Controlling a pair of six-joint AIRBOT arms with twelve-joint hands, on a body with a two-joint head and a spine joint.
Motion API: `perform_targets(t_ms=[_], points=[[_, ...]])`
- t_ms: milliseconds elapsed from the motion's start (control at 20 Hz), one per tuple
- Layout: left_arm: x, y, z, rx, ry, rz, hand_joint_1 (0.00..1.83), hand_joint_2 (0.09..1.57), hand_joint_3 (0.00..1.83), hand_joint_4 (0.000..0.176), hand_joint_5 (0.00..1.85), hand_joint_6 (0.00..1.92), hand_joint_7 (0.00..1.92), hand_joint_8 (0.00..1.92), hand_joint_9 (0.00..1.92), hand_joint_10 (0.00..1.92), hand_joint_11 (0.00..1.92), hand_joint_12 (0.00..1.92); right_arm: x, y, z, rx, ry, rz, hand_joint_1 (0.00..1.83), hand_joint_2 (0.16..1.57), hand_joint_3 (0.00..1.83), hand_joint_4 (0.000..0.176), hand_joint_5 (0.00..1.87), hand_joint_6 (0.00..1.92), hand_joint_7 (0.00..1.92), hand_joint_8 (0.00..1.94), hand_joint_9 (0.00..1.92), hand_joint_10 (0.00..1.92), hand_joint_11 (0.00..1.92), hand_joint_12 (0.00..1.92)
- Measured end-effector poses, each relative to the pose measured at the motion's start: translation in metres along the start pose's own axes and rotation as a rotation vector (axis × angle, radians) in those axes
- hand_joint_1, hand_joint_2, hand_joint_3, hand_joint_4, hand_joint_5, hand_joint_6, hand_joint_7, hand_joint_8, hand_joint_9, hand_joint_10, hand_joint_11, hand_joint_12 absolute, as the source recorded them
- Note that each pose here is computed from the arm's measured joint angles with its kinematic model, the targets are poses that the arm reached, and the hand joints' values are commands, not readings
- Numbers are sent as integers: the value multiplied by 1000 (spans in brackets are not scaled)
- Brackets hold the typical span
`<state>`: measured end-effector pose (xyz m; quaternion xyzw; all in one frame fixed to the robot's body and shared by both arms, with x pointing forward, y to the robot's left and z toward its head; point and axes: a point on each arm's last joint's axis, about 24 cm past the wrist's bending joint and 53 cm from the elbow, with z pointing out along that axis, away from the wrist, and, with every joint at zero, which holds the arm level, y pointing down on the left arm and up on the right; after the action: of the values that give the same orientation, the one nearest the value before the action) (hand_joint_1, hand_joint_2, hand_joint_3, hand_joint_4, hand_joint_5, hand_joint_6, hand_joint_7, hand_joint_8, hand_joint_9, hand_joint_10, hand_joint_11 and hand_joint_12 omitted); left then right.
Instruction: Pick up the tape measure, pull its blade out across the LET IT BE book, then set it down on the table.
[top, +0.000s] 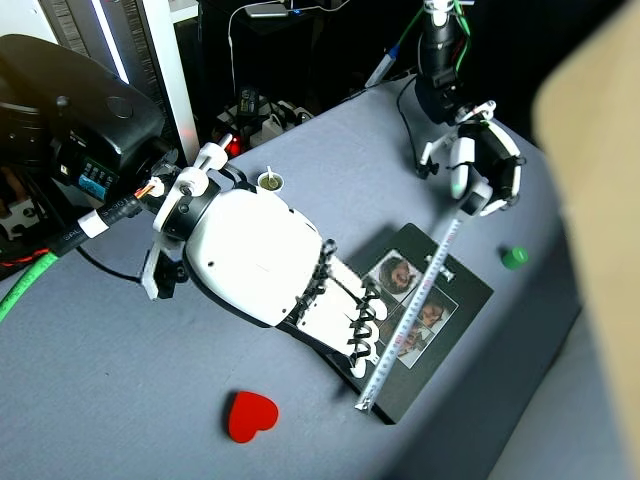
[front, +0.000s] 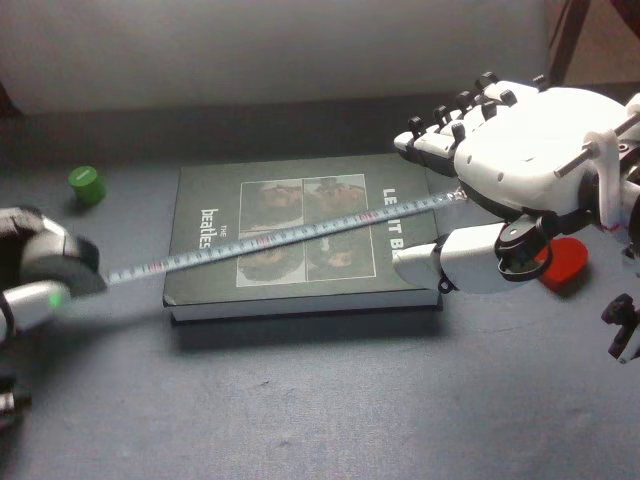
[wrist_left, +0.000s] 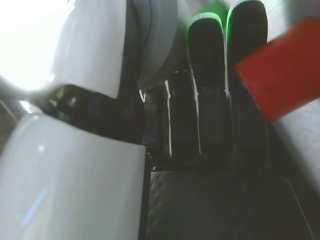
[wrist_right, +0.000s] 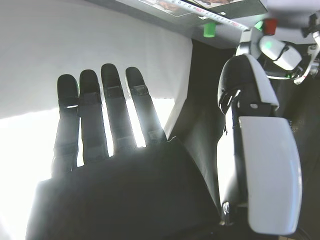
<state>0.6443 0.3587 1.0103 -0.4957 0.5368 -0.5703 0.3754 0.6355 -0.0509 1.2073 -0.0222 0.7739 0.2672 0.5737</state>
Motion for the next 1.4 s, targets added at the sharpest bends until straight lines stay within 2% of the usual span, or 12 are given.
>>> perform_targets(t_ms=[100, 250, 450, 550, 600, 650, 750, 900, 1050, 1150, 1300, 1400], points=[[6, 3, -3, -8, 1, 4, 1372, 1139, 0, 0, 821, 976, 956, 1030, 906, 1324, 933, 1188, -2, -3, 0, 7, -5, -1, 123, 1103, 0, 0, 148, 5, 206, 4, 177, 0, 0, 601], [10, -8, -7, -6, 15, 19, 1371, 1142, 0, 0, 814, 965, 952, 1039, 903, 1331, 900, 1202, -1, -1, 0, 0, -2, -3, 134, 1099, 0, 0, 171, 6, 223, 5, 191, 3, 0, 648], [26, -11, -18, -33, 72, 49, 1371, 1142, 0, 0, 827, 947, 944, 1050, 903, 1335, 927, 1183, -2, -2, -1, 3, -4, -4, 103, 1113, 3, 0, 119, 1, 182, 0, 153, 0, 0, 562], [27, -27, -19, -17, 72, 57, 1371, 1142, 0, 0, 830, 926, 936, 1060, 908, 1335, 938, 1174, -1, -1, -1, -1, -3, -6, 100, 1113, 0, 0, 170, 9, 223, 7, 188, 7, 0, 625], [27, -38, -20, 3, 66, 57, 1379, 1127, 0, 0, 831, 910, 981, 1002, 976, 1282, 940, 1174, -2, -2, -1, 2, -4, -6, 109, 1103, 0, 0, 175, 4, 217, 2, 167, 7, 0, 551], [29, -45, -20, 17, 65, 53, 1368, 1153, 0, 0, 773, 1014, 927, 1070, 901, 1339, 922, 1177, -2, -3, -2, 3, -5, -9, 117, 1099, 0, 0, 164, 0, 210, 0, 159, 3, 0, 517], [36, -49, -25, 12, 71, 41, 1373, 1133, 0, 0, 848, 945, 963, 1020, 909, 1313, 909, 1179, -3, -3, -3, 5, -7, -13, 116, 1101, 0, 0, 133, 0, 197, 0, 154, 1, 0, 536], [48, -42, -40, -25, 108, 43, 1373, 1133, 0, 0, 848, 930, 962, 1026, 909, 1317, 917, 1179, -2, -2, -3, 0, -5, -13, 110, 1104, 0, 0, 139, 2, 197, 0, 155, 0, 0, 556], [48, -29, -50, -62, 111, 44, 1373, 1136, 0, 0, 840, 936, 949, 1042, 913, 1321, 931, 1169, -4, -4, -3, 7, -8, -14, 110, 1102, 0, 0, 151, 4, 201, 1, 163, 2, 0, 575], [50, -23, -52, -57, 107, 27, 1373, 1137, 0, 0, 837, 935, 950, 1040, 913, 1324, 931, 1167, -3, -2, -4, 1, -5, -14, 111, 1101, 0, 0, 129, 0, 187, 0, 151, 0, 0, 549], [57, 3, -58, -94, 114, 5, 1372, 1142, 0, 0, 818, 943, 963, 1047, 892, 1338, 917, 1177, -3, -2, -4, 0, -5, -15, 111, 1101, 0, 0, 120, 3, 178, 0, 138, 0, 0, 511], [59, 14, -59, -109, 125, 14, 1372, 1142, 0, 0, 816, 954, 962, 1045, 895, 1334, 916, 1181, -2, -2, -4, -1, -4, -15, 111, 1101, 0, 0, 120, 3, 178, 0, 138, 0, 0, 510]])
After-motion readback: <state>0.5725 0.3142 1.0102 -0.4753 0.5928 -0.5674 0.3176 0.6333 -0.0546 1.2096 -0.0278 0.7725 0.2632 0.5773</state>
